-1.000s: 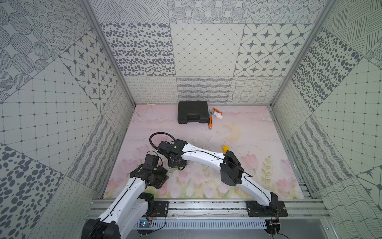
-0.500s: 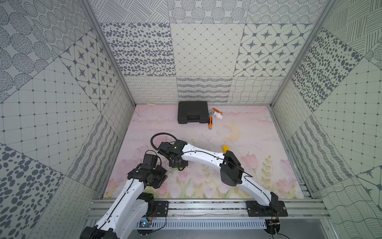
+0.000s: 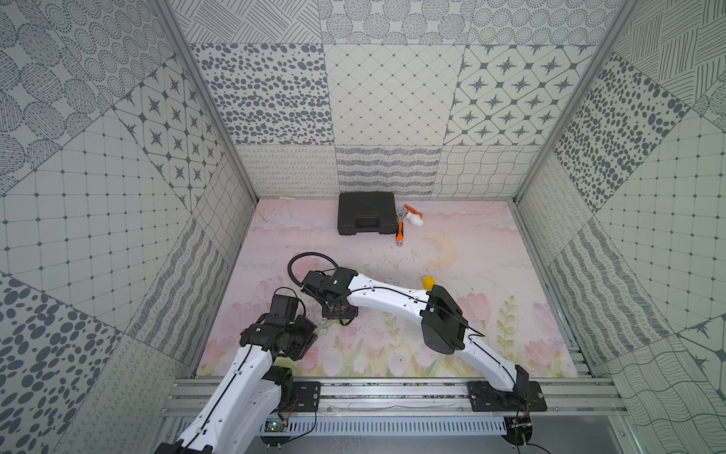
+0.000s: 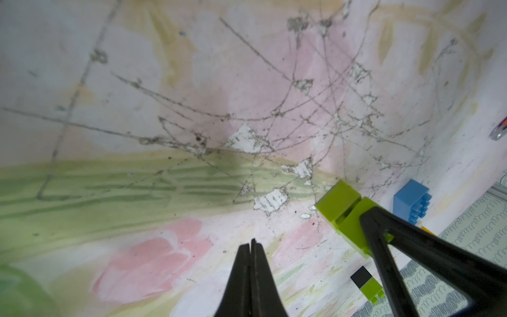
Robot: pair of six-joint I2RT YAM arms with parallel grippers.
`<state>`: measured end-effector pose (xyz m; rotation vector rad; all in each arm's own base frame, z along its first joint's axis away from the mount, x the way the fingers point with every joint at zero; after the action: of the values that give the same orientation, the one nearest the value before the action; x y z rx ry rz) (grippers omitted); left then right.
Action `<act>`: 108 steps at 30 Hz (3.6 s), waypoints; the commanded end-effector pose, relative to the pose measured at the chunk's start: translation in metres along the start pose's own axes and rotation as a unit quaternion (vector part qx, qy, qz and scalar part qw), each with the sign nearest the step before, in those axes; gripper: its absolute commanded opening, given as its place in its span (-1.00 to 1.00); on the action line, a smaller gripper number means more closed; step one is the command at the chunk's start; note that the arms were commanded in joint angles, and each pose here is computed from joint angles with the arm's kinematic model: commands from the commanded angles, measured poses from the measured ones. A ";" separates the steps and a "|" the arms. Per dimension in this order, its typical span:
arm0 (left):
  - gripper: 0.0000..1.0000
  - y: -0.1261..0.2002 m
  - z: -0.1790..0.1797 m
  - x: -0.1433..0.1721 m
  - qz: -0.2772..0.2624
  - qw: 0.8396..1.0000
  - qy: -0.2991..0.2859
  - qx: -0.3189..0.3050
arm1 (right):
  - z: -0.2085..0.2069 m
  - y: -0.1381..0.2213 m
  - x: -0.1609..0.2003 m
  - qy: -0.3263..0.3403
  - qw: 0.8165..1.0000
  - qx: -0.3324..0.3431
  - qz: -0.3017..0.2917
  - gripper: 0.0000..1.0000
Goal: Assemble the number 4 with lego
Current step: Assemble the lego brick with the lego brick.
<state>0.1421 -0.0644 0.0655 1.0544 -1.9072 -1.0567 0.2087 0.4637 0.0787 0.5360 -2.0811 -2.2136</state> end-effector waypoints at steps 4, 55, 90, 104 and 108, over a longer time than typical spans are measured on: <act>-1.00 0.000 0.004 0.000 0.003 1.000 0.014 0.003 | -0.031 -0.045 0.051 0.033 0.989 0.087 0.112 -1.00; -0.91 -0.018 -0.047 0.000 0.031 0.998 -0.024 0.049 | -0.103 0.078 -0.012 0.089 0.994 0.005 -0.064 -1.00; -1.00 -0.157 -0.132 0.044 0.116 0.983 -0.136 0.033 | -0.388 -0.012 0.047 -0.170 0.974 0.143 0.046 -1.00; -1.00 -0.166 -0.113 0.051 0.120 0.986 -0.117 0.007 | -0.381 0.030 0.046 -0.173 0.978 0.100 -0.050 -1.00; -1.00 -0.163 -0.105 0.052 0.115 0.987 -0.110 0.003 | -0.373 0.071 0.035 -0.173 0.976 0.086 -0.104 -1.00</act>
<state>0.3134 -0.2356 0.0333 0.7168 -2.5344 -0.7545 0.2641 0.0848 0.0989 0.3094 -2.5111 -2.3259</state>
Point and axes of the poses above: each gripper's point midway between its finger pads, its own y axis back along the fingers, its own z axis along the line the jaws close on, x = y × z, the point moved 3 cm from there along y, back along the fingers, and after that the axes turned 13 degrees about y, right-handed, at the moved point
